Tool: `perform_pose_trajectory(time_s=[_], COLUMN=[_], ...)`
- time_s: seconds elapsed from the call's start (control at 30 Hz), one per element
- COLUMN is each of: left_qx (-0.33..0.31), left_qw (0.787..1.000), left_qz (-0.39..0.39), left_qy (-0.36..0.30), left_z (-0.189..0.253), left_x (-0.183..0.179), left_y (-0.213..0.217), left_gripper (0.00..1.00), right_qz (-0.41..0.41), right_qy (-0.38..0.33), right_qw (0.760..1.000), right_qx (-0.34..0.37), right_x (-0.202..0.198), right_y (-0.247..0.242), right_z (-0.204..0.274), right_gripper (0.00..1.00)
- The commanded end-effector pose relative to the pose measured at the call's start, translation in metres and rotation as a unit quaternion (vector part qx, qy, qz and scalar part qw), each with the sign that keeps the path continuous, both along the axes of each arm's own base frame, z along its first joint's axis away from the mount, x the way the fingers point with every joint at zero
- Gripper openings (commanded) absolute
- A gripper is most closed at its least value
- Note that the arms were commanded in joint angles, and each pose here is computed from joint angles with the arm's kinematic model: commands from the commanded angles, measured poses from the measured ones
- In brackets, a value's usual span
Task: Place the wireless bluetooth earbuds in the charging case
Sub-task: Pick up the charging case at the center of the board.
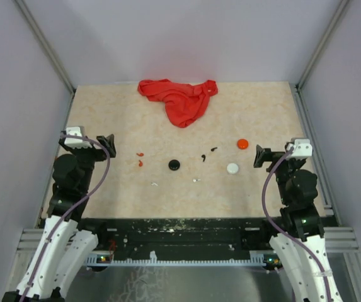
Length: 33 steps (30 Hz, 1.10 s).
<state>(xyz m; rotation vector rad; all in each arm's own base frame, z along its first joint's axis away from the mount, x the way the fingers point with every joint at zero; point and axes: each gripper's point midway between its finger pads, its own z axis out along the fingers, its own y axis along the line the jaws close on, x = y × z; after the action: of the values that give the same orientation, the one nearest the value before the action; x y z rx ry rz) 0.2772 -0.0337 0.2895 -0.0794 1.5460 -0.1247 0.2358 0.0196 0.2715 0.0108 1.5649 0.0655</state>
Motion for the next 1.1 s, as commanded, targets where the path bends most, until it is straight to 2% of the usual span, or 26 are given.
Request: perform_pose_trajectory(time_s=[0.0,0.17,0.33,0.5,0.77,0.87,1.07], left_qx=[0.007,0.024,0.023,-0.011,-0.056,-0.078,-0.084], left_qw=[1.0,0.999,0.999,0.996,0.974,0.956,0.931], left_qz=[0.008,-0.005,-0.03,-0.069,-0.152,-0.195,-0.183], left_qy=[0.008,0.029,0.023,0.046,0.159,0.203,0.303], left_z=[-0.006,-0.021,-0.022,-0.036,-0.072,-0.083,-0.13], left_x=[0.007,0.017,0.018,0.021,0.029,0.026,0.021], left_y=[0.001,-0.011,-0.021,-0.039,-0.081,-0.101,-0.12], left_gripper=[1.0,1.0,1.0,1.0,1.0,1.0,0.98], right_qz=[-0.021,-0.025,-0.017,-0.004,0.016,0.029,0.048], right_qy=[-0.033,-0.031,-0.033,-0.036,-0.018,-0.013,-0.008], right_qw=[0.999,0.999,0.999,0.999,1.0,1.0,0.999], right_qx=[-0.001,-0.002,-0.001,0.002,0.004,0.002,0.001], right_x=[-0.002,0.0,0.001,0.002,0.004,0.006,0.007], right_y=[-0.008,-0.009,-0.006,-0.001,0.007,0.012,0.019], right_z=[0.027,0.025,0.025,0.026,0.019,0.017,0.015], right_gripper=[0.98,0.98,0.98,0.98,0.99,0.99,0.99])
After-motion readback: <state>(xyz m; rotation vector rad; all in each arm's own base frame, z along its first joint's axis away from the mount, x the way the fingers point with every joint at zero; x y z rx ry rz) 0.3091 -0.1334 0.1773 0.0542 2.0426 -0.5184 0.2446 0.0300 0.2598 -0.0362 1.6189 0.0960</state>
